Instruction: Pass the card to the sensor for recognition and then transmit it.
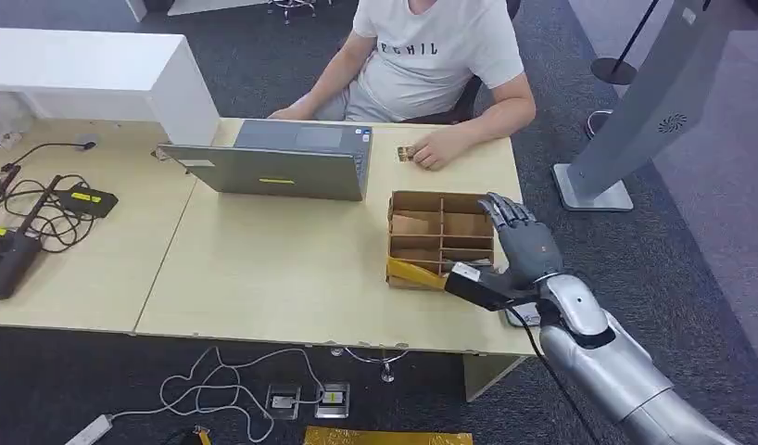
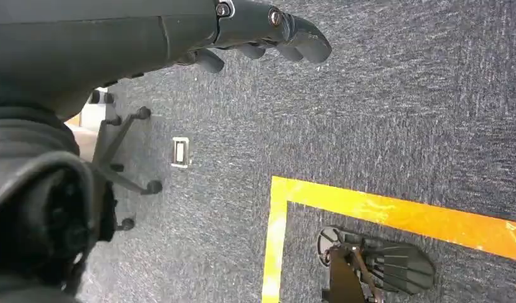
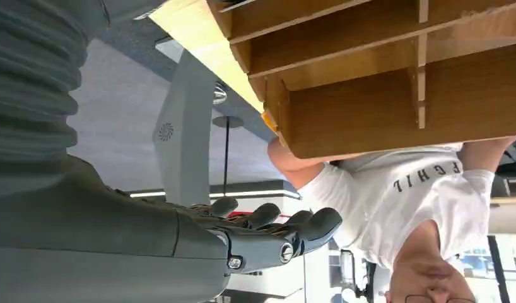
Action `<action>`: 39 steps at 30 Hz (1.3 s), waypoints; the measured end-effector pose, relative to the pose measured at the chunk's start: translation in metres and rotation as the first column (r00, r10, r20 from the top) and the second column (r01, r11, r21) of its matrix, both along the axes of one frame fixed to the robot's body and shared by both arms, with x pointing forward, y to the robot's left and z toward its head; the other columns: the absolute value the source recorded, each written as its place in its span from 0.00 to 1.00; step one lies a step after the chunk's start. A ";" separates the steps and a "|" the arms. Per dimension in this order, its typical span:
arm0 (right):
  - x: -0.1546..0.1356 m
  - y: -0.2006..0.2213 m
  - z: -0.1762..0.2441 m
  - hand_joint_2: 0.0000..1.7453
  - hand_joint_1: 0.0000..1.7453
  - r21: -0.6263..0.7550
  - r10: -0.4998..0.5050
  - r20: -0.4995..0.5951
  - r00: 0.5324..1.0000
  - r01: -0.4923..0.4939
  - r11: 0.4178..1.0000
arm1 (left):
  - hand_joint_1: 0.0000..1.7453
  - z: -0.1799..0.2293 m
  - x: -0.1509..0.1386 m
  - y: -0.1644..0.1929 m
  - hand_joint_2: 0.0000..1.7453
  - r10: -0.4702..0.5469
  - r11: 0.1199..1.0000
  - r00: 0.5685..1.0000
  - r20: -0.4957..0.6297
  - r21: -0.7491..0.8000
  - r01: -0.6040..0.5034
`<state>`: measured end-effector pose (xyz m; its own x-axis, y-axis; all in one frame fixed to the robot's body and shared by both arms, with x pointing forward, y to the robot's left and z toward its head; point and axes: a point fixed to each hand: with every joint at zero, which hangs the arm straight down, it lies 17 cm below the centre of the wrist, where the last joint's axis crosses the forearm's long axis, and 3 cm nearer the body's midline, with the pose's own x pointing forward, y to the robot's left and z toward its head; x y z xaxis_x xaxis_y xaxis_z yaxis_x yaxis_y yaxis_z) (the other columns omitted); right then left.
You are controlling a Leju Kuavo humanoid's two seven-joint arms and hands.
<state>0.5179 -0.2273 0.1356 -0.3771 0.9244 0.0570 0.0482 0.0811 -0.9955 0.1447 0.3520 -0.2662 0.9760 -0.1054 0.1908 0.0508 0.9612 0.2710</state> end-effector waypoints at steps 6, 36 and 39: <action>0.000 0.003 -0.002 1.00 0.00 0.001 0.001 -0.005 1.000 -0.001 1.000 | 0.00 0.000 0.000 0.000 0.00 0.004 1.000 1.000 0.000 -0.001 -0.004; -0.001 -0.010 -0.012 1.00 0.00 -0.002 -0.034 -0.232 0.972 0.035 0.999 | 0.00 -0.001 -0.005 0.004 0.00 0.007 1.000 1.000 -0.007 0.001 -0.007; 0.004 -0.016 0.006 1.00 0.00 0.002 -0.034 -0.211 0.977 0.036 0.999 | 0.00 -0.001 -0.005 0.006 0.00 0.008 1.000 1.000 -0.007 0.002 -0.008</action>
<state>0.5217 -0.2434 0.1416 -0.3234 0.9362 0.1376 -0.1600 0.0892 -0.9831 0.1394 0.3578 -0.2669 0.9782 -0.0981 0.1832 0.0453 0.9610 0.2728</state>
